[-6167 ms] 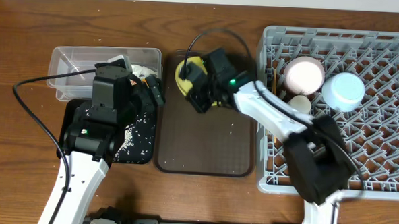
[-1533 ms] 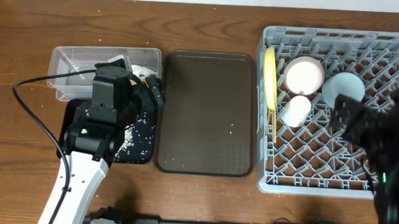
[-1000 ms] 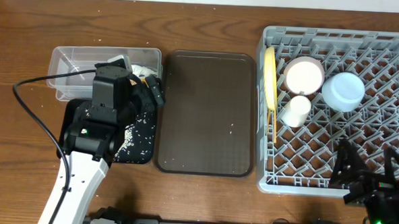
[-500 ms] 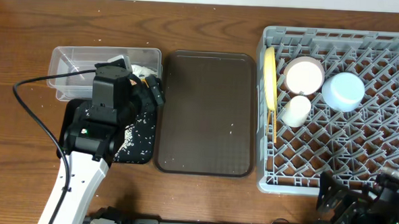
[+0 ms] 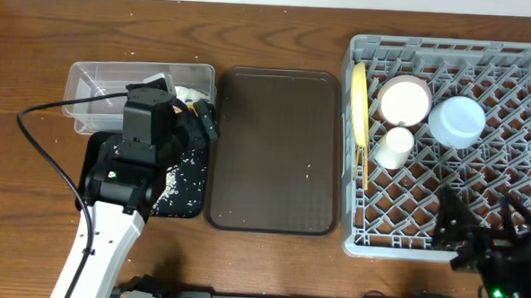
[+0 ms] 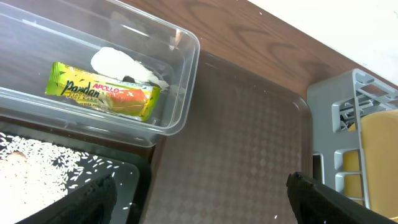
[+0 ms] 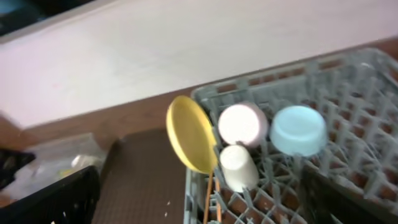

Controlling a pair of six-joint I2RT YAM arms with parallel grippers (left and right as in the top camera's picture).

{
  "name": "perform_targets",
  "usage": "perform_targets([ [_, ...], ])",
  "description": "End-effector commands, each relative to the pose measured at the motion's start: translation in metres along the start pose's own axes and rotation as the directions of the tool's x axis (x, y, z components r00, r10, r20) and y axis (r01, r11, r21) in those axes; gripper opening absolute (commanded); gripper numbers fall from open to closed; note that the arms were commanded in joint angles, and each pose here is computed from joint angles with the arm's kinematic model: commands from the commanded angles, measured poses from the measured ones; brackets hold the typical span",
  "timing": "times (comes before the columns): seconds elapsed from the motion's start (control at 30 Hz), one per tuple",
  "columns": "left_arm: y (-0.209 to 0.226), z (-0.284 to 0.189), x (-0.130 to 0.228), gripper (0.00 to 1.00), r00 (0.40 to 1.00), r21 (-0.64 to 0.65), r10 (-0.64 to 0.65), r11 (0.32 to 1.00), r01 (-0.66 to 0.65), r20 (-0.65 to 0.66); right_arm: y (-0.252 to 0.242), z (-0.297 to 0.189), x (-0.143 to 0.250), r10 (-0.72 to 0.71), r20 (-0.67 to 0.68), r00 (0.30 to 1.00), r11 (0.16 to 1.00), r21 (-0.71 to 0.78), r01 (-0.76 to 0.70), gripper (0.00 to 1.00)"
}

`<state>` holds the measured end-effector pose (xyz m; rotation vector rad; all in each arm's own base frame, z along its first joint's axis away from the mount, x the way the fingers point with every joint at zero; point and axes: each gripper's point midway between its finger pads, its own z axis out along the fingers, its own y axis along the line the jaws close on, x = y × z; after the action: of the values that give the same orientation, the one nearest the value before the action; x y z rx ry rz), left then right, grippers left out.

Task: Sort waste into correct bins and load items into the dishwasher rack

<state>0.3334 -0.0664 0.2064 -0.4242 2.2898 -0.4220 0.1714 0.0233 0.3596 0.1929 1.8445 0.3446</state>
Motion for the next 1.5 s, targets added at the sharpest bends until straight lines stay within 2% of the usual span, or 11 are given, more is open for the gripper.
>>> perform_targets([
  [0.0,-0.001,-0.003,-0.007,0.90,1.000,-0.003,0.007,1.000,-0.007,0.018,0.030,0.014,0.022,-0.121,-0.054,0.991,0.971,-0.215,0.107,0.99],
  [0.2,-0.001,-0.003,-0.007,0.90,1.000,-0.003,0.007,1.000,-0.007,0.018,0.046,0.047,0.021,-0.155,0.063,0.986,0.918,-0.361,0.167,0.99],
  [0.4,-0.001,-0.003,-0.007,0.90,1.000,-0.003,0.007,1.000,-0.007,0.018,0.031,0.081,0.027,-0.144,0.173,0.974,0.925,-0.327,0.194,0.99],
  [0.57,-0.001,-0.003,-0.007,0.90,1.000,-0.003,0.007,1.000,-0.007,0.018,-0.023,0.118,0.067,0.013,0.110,0.994,0.990,-0.138,0.002,0.99],
  [0.67,-0.001,-0.003,-0.007,0.90,1.000,-0.003,0.007,1.000,-0.007,0.018,-0.043,0.128,0.087,0.046,0.095,0.994,0.997,-0.067,-0.040,0.99],
  [0.93,-0.001,-0.003,-0.007,0.90,1.000,-0.003,0.007,1.000,-0.007,0.018,-0.047,0.143,0.123,0.026,0.120,0.992,0.991,-0.133,-0.010,0.99],
  [1.13,-0.001,-0.003,-0.007,0.90,1.000,-0.003,0.007,1.000,-0.007,0.018,-0.055,0.147,0.146,0.019,0.188,0.982,0.988,-0.154,0.010,0.99],
  [1.47,-0.001,-0.003,-0.007,0.90,1.000,-0.003,0.007,1.000,-0.007,0.018,-0.076,0.152,0.164,0.025,0.129,0.991,0.998,-0.052,-0.018,0.99],
])
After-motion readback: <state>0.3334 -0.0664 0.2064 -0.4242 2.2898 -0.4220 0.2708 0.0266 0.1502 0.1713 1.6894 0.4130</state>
